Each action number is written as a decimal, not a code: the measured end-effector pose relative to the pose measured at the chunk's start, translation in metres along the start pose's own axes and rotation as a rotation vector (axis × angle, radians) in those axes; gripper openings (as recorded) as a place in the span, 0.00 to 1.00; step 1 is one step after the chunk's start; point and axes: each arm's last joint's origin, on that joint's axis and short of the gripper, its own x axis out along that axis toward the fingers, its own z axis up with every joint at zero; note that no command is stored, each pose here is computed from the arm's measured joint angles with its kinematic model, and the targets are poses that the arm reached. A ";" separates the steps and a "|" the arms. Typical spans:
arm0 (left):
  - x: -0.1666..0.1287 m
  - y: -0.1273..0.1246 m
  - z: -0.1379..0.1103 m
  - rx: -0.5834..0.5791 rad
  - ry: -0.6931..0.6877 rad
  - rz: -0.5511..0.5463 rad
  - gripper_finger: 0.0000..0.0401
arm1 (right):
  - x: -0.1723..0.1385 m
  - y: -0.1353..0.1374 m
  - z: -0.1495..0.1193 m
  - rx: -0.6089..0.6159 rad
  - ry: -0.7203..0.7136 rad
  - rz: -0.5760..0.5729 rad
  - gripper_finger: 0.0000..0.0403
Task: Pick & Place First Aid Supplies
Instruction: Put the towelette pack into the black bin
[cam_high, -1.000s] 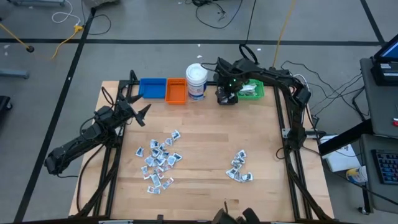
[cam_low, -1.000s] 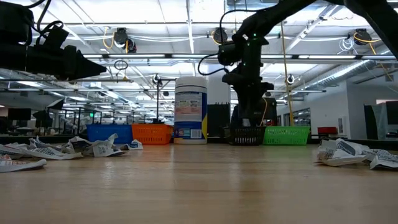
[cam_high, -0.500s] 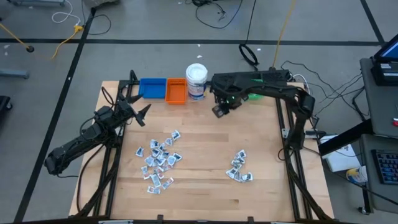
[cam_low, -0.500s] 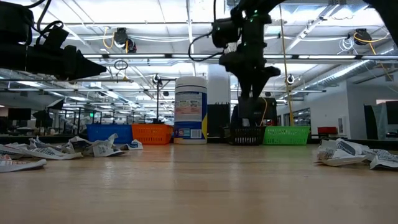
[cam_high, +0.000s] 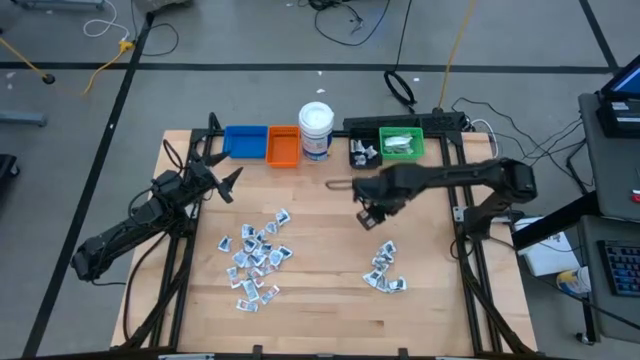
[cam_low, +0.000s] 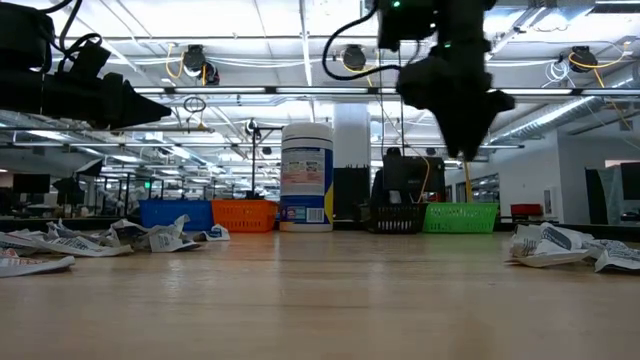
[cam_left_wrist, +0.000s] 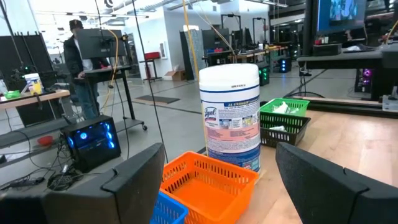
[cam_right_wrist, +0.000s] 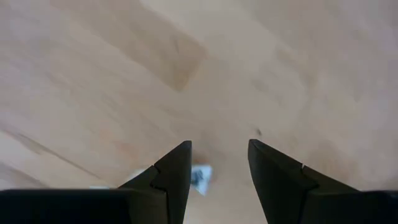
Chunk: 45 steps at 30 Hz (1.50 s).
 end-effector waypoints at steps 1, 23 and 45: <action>0.000 0.000 0.000 0.000 0.000 0.000 0.77 | 0.002 0.001 -0.007 0.002 0.005 -0.005 0.37; 0.000 0.000 0.000 0.000 0.000 0.000 0.77 | 0.070 0.009 -0.075 0.039 0.013 0.063 0.37; 0.000 0.000 0.000 0.000 0.000 0.000 0.77 | 0.097 -0.004 -0.082 0.019 -0.027 0.047 0.02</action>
